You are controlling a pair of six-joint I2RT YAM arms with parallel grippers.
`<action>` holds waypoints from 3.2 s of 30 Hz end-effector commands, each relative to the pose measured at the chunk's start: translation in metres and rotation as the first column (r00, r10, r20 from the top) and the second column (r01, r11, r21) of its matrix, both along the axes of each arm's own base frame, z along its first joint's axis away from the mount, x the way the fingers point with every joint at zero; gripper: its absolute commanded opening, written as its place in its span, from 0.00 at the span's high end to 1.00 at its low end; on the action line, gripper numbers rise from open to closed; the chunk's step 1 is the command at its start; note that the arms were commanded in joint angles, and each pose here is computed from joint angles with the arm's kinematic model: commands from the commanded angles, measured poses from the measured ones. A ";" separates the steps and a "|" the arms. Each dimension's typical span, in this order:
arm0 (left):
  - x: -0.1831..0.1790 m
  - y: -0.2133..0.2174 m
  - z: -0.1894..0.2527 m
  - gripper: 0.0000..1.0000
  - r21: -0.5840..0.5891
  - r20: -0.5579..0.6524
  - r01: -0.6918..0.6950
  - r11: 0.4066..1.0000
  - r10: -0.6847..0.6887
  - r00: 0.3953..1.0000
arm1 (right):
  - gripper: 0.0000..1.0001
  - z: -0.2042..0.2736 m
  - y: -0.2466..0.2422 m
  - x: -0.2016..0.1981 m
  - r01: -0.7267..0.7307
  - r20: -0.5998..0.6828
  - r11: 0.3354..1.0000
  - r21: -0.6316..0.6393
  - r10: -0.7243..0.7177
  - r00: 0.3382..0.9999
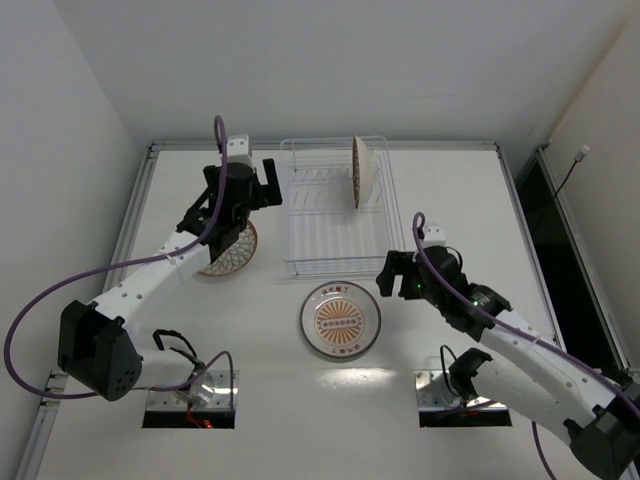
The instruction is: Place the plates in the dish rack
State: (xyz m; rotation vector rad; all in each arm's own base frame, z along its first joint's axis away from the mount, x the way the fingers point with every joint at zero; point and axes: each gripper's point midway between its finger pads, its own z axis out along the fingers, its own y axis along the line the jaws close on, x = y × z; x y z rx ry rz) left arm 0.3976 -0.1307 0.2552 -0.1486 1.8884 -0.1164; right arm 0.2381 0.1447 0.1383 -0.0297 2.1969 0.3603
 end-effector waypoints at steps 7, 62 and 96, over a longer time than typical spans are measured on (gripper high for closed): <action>0.003 -0.002 0.021 0.01 -0.021 0.044 -0.011 1.000 0.012 0.999 | 0.20 -0.070 0.042 -0.048 0.016 -0.222 0.929 0.371 0.072 0.972; -0.004 0.023 0.032 0.01 0.000 0.088 -0.118 0.993 0.117 0.989 | 1.00 0.151 -0.034 -0.015 0.207 0.186 0.964 0.169 -0.238 0.953; -0.004 0.034 0.028 0.01 0.036 0.084 -0.176 0.984 0.173 0.981 | 1.00 0.178 0.093 0.191 0.603 0.562 0.596 -0.530 -0.285 0.776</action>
